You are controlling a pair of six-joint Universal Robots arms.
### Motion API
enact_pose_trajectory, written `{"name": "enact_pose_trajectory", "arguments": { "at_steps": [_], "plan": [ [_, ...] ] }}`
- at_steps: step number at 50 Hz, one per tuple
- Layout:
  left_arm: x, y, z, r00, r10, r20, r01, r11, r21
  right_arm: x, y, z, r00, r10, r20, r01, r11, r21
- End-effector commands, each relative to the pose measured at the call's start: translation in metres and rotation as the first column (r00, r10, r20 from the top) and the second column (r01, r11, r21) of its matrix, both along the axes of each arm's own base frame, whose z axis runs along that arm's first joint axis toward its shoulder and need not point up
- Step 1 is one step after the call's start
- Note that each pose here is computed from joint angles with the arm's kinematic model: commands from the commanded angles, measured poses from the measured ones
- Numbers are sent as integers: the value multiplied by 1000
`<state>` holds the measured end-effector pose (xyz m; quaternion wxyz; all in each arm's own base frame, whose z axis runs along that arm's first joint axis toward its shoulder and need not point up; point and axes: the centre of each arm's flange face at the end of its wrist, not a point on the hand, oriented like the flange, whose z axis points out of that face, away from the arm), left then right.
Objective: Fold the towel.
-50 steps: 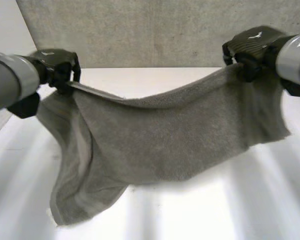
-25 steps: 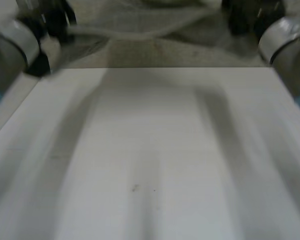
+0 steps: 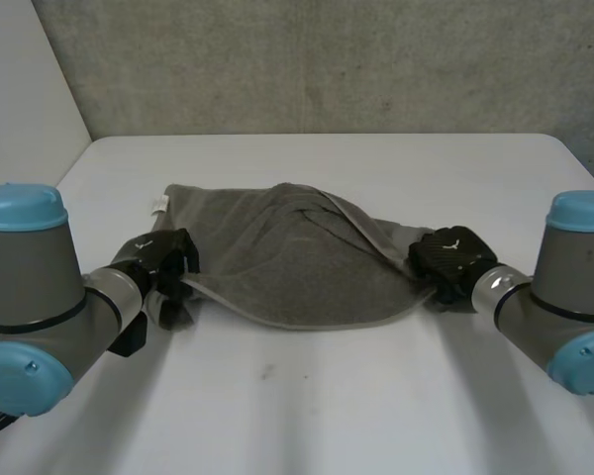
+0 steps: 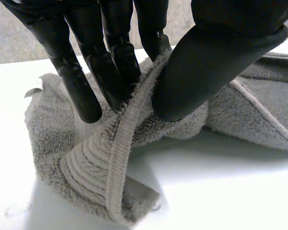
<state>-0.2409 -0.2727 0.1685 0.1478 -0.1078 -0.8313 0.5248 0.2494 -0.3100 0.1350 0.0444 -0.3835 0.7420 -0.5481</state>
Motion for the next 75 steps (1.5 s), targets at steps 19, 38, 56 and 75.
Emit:
{"name": "enact_pose_trajectory", "arguments": {
  "at_steps": [19,38,56,75],
  "plan": [
    [5,7,18,1000,6,-16,-6,999,-39,-51,-2,10,970,-211,119,209,977,32],
    [8,6,15,1000,15,-13,-16,999,-30,-79,-18,38,916,-368,158,375,927,-22],
    [8,7,14,1000,16,-13,-16,1000,-24,-85,-16,52,911,-397,113,391,917,76],
    [8,7,14,1000,16,-12,-16,1000,-23,-97,-14,70,901,-389,193,386,921,55]
  ]
}}
